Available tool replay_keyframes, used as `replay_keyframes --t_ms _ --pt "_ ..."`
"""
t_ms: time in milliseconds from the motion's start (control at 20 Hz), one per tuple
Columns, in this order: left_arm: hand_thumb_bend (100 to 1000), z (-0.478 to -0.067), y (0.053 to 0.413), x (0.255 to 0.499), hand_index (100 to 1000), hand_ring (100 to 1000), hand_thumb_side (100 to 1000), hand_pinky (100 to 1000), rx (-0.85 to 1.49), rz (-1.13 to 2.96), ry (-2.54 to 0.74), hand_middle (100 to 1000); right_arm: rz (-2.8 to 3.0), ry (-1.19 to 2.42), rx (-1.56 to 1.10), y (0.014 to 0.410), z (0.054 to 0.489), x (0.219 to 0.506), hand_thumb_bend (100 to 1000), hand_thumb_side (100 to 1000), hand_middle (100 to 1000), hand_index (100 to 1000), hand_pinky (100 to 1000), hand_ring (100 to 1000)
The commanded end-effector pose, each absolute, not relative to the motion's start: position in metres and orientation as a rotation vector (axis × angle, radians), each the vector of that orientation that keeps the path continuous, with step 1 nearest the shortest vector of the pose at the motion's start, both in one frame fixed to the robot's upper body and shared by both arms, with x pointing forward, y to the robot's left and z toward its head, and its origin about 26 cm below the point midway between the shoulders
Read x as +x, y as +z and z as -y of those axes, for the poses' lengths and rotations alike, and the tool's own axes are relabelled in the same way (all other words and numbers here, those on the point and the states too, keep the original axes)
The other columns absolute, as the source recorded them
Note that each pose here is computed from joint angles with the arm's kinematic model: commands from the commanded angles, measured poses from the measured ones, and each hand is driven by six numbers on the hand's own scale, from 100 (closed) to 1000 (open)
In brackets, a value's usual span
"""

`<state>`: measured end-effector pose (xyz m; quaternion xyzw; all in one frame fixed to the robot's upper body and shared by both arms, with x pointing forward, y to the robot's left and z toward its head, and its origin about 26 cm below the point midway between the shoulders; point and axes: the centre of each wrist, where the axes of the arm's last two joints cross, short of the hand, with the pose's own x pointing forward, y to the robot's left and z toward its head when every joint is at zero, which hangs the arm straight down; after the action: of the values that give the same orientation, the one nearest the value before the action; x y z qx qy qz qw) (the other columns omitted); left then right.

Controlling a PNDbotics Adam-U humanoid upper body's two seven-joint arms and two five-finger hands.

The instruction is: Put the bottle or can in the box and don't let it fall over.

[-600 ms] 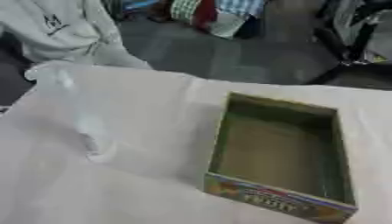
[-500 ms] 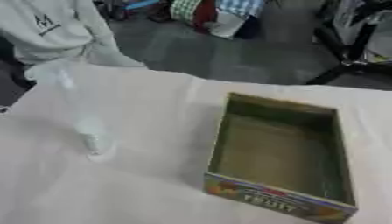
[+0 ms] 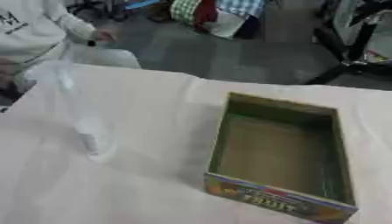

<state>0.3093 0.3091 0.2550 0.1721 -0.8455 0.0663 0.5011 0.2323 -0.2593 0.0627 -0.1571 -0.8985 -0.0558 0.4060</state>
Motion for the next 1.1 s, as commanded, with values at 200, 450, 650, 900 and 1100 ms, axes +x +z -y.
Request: replay_keyframes --t_ms 200,450,650,900,1100 --pt "100 -0.3124 0.2619 0.3071 100 775 672 966 0.428 2.075 0.141 100 2.292 -0.137 -0.394 0.0695 0.2585 0.2319 100 668 1000 1000 1000 1000" --pt "100 -0.3118 0.2619 0.3069 100 777 672 999 0.421 2.079 0.120 100 2.292 -0.137 -0.394 0.0697 0.2587 0.2320 100 669 1000 1000 1000 1000" --pt "100 -0.3117 0.2619 0.3068 100 777 672 1000 0.405 2.079 0.114 100 2.291 -0.136 -0.394 0.0696 0.2586 0.2320 100 668 1000 1000 1000 1000" --pt "100 -0.3115 0.2632 0.3056 100 795 672 1000 0.390 2.086 0.128 100 2.292 -0.136 -0.394 0.0696 0.2584 0.2320 100 651 1000 1000 1000 1000" --pt "100 -0.3105 0.2645 0.3040 100 880 672 1000 0.382 2.098 0.118 100 2.292 -0.135 -0.394 0.0699 0.2577 0.2324 100 668 1000 1000 1000 1000"
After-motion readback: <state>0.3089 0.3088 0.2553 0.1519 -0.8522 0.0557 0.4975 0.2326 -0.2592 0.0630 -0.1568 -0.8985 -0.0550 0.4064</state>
